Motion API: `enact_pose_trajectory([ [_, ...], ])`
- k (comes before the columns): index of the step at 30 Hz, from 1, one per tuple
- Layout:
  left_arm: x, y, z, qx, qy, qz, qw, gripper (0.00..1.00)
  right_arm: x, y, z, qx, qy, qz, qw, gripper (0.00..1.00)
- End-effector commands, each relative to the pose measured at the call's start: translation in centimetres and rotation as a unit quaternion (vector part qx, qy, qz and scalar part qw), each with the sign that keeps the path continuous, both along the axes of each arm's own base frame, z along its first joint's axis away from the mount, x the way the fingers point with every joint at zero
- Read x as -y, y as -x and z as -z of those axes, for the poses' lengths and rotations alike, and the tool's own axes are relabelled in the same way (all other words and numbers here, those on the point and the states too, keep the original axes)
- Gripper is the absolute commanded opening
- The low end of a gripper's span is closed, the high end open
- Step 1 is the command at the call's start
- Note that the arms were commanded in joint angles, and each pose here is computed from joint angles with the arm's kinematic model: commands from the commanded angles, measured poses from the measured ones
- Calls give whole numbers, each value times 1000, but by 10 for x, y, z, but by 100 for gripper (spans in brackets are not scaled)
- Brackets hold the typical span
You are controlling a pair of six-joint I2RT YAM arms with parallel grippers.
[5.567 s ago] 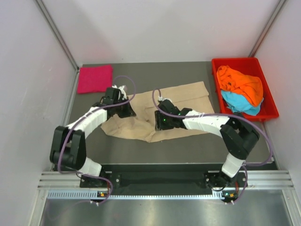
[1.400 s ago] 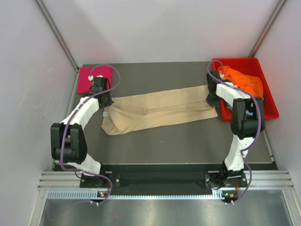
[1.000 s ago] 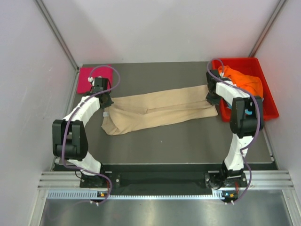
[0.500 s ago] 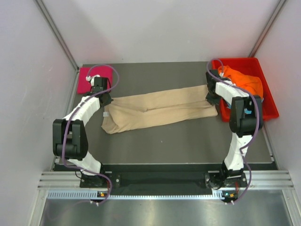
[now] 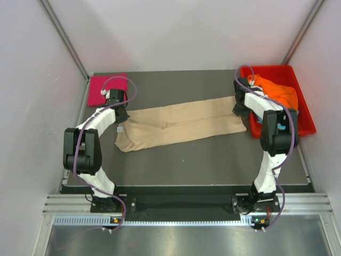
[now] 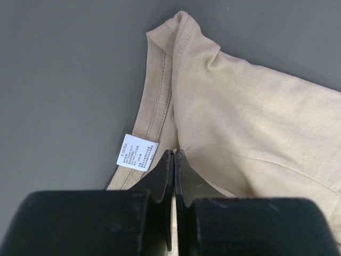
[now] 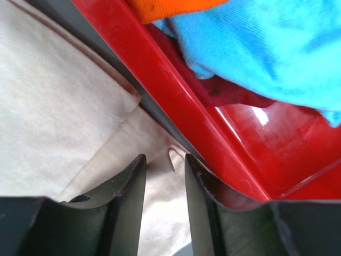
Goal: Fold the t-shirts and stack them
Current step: Fold the tshirt
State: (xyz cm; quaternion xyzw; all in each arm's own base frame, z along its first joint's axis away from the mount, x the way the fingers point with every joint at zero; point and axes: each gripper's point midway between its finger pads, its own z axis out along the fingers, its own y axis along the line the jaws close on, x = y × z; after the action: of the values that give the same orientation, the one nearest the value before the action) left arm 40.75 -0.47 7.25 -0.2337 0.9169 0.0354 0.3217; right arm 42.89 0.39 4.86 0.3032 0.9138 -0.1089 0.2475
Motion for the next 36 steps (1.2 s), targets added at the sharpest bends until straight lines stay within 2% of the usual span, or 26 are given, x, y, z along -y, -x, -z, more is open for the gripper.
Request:
enact_pose_trajectory([
  [1, 0, -14, -18, 28, 6, -2, 1000, 0, 4, -11, -49, 75, -5, 16, 997, 37],
  [10, 7, -17, -21, 34, 21, 11, 999, 0, -11, -7, -46, 78, -28, 10, 996, 38],
  [14, 8, -19, -25, 41, 21, 15, 999, 0, -15, -13, -37, 74, -29, 2, 997, 33],
  [18, 7, -19, -24, 37, 19, 14, 999, 0, -7, -17, -35, 56, -6, 13, 998, 35],
  [25, 7, -20, -25, 36, 18, 14, 999, 0, -18, -21, -25, 47, -23, 15, 999, 36],
  [36, 9, -21, -28, 40, 23, 17, 999, 0, -14, -24, -10, 18, -6, 40, 999, 37],
])
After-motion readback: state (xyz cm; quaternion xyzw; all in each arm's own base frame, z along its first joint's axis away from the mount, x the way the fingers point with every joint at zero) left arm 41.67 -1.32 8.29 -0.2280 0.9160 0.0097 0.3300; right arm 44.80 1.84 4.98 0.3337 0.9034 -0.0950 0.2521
